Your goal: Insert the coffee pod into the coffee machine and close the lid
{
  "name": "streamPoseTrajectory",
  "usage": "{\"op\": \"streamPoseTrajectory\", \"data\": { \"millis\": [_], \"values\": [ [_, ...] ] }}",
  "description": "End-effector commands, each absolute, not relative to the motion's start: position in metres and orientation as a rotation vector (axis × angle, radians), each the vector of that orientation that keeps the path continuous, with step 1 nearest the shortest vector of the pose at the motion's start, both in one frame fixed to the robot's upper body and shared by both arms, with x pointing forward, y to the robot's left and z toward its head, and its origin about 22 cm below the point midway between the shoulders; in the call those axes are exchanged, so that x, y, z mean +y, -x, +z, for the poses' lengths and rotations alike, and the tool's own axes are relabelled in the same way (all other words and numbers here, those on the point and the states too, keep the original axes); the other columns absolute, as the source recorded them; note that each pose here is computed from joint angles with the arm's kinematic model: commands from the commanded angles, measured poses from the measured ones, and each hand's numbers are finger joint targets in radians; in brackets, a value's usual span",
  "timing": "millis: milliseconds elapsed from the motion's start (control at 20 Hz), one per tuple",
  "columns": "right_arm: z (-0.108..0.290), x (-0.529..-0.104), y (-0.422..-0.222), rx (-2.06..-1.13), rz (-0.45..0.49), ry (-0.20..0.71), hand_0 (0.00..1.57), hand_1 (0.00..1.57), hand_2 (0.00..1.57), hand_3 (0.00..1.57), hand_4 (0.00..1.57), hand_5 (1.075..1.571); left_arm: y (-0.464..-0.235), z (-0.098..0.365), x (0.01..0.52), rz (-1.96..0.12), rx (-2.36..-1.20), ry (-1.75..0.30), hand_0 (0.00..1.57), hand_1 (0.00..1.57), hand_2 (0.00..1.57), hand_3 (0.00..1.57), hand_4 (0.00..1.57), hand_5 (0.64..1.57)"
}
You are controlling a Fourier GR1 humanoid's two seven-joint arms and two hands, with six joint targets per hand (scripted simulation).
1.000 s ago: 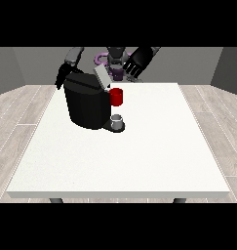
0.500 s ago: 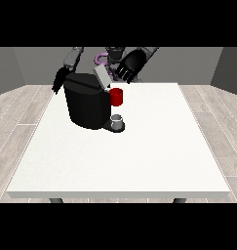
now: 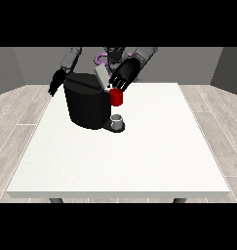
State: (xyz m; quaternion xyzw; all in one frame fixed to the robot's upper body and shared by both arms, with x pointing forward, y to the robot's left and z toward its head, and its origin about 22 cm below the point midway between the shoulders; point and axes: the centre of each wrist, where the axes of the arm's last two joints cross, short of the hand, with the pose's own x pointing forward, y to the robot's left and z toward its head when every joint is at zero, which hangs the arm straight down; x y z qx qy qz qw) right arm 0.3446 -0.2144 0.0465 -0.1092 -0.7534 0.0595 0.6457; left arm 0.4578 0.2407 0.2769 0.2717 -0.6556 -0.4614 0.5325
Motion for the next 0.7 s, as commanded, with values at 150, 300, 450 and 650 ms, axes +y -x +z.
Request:
{"op": "streamPoseTrajectory", "data": {
  "millis": [150,300,450,650],
  "values": [
    [0.042,-0.219,-0.346,-1.681,0.08,0.26,0.0,0.0,0.0,0.0,0.04,1.571,-0.46,0.256,0.229,-1.15,-1.542,-0.602,1.25,1.25,1.29,1.22,0.43,1.571],
    [0.049,-0.206,-0.343,-1.704,0.11,0.243,0.0,0.0,0.0,0.0,0.1,1.571,-0.462,0.251,0.246,-1.112,-1.54,-0.594,1.2,1.2,1.25,1.21,0.44,1.571],
    [0.05,-0.201,-0.347,-1.719,0.102,0.261,0.0,0.0,0.0,0.0,0.0,1.571,-0.463,0.264,0.231,-1.116,-1.562,-0.624,1.19,1.19,1.25,1.2,0.42,1.571],
    [0.044,-0.197,-0.339,-1.719,0.115,0.217,0.0,0.0,0.0,0.0,0.0,1.571,-0.462,0.274,0.247,-1.1,-1.568,-0.632,1.17,1.17,1.24,1.19,0.41,1.571]
  ]
}}
